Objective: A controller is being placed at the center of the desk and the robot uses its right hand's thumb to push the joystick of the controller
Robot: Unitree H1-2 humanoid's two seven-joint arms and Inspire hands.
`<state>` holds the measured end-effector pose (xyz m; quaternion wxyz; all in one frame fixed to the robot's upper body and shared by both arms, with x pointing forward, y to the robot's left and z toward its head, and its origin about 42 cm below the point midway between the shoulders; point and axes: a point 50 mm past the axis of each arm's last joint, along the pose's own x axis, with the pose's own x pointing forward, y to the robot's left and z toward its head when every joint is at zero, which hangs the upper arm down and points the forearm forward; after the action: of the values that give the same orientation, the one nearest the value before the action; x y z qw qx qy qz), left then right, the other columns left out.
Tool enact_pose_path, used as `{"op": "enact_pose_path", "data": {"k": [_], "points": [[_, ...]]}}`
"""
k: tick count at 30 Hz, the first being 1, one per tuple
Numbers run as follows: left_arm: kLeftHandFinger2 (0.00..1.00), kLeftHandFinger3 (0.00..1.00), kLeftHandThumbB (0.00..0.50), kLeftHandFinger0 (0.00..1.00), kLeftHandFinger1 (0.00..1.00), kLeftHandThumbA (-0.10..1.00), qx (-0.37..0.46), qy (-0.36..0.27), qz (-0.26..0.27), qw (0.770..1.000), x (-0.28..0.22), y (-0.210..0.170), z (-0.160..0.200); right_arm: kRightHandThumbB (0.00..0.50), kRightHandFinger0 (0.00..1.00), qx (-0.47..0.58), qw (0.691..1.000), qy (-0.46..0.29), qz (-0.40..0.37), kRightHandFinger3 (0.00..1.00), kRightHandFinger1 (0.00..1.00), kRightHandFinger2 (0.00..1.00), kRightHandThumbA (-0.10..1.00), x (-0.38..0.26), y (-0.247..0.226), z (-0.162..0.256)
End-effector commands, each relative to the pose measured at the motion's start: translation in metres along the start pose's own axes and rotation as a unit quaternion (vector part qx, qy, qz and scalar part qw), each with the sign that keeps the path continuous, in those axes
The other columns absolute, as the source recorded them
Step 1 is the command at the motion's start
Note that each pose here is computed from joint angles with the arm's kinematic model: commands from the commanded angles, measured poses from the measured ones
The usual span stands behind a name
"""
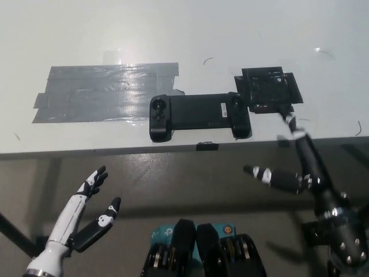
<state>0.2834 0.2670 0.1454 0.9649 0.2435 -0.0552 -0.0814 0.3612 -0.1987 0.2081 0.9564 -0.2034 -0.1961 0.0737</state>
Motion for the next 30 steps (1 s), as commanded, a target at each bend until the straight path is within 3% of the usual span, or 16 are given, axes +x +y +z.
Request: {"op": "enact_pose_path", "data": {"k": [1, 9, 11, 13, 26, 30], "points": [[1.00, 1.00, 0.000, 1.00, 1.00, 0.60, 0.005, -0.021, 0.000, 1.000, -0.004, 0.000, 0.008, 0.275, 1.00, -0.023, 0.998, -0.044, -0.042, 1.00, 1.00, 1.00, 1.00, 0.043, -0.022, 0.030], [1.00, 1.00, 0.000, 1.00, 1.00, 0.56, -0.001, -0.021, 0.002, 1.000, -0.006, -0.001, 0.008, 0.291, 1.00, -0.007, 0.998, -0.022, -0.059, 1.00, 1.00, 1.00, 1.00, 0.111, -0.031, 0.024], [1.00, 1.00, 0.000, 1.00, 1.00, 0.56, -0.001, -0.020, 0.001, 1.000, -0.005, -0.001, 0.009, 0.306, 1.00, -0.005, 0.998, -0.012, -0.060, 1.00, 1.00, 1.00, 1.00, 0.125, -0.031, 0.022], [1.00, 1.00, 0.000, 1.00, 1.00, 0.56, 0.001, -0.022, 0.001, 1.000, -0.005, -0.001, 0.009, 0.353, 1.00, -0.005, 0.998, 0.009, -0.056, 1.00, 1.00, 1.00, 1.00, 0.139, -0.029, 0.018], [1.00, 1.00, 0.002, 1.00, 1.00, 0.56, -0.002, -0.021, -0.001, 1.000, -0.003, -0.001, 0.010, 0.302, 1.00, -0.019, 0.998, 0.054, -0.026, 1.00, 1.00, 1.00, 1.00, 0.160, -0.002, -0.001], [1.00, 1.00, 0.005, 1.00, 1.00, 0.57, 0.001, -0.024, -0.001, 1.000, -0.001, 0.000, 0.011, 0.321, 1.00, -0.015, 0.998, 0.062, -0.025, 1.00, 1.00, 1.00, 1.00, 0.162, 0.003, -0.007]]}}
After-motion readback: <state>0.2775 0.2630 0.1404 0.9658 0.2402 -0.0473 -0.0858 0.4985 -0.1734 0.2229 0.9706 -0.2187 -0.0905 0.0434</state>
